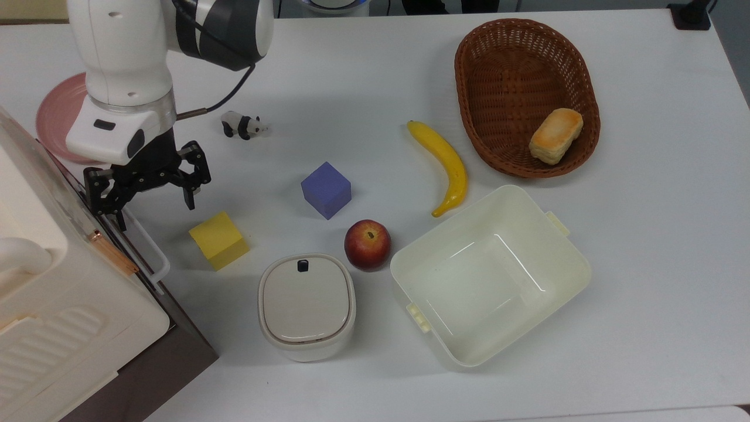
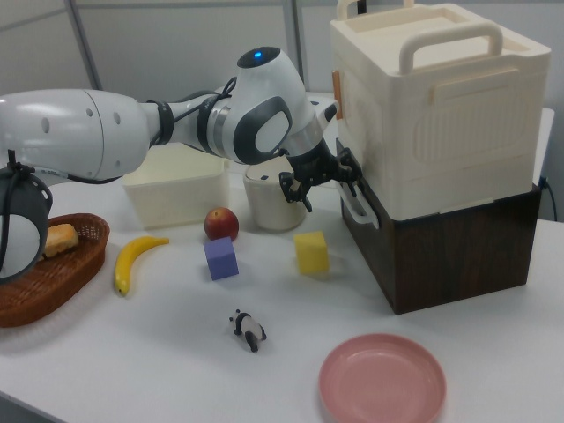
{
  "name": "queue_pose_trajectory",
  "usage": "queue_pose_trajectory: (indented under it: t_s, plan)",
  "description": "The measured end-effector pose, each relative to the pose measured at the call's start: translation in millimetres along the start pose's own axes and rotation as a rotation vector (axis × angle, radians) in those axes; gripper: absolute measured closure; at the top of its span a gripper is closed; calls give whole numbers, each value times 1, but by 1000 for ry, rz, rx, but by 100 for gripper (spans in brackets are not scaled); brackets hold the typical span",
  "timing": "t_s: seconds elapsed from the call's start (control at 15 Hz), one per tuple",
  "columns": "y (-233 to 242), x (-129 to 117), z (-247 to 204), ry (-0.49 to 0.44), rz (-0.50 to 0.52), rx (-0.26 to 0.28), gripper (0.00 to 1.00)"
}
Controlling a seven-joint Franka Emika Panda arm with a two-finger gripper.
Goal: Slide open the drawer
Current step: 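Lower the gripper and close it on the white drawer handle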
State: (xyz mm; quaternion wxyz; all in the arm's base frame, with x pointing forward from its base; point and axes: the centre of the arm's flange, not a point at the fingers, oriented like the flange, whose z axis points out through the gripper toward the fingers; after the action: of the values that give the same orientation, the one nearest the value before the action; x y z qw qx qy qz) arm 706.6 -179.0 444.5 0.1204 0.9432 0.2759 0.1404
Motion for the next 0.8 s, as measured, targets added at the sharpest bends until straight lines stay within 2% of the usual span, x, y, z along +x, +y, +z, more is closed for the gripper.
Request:
queue_pose_trajectory:
  t_s: [0.8]
  plan:
    - [-1, -1, 6, -7, -4, 2, 0]
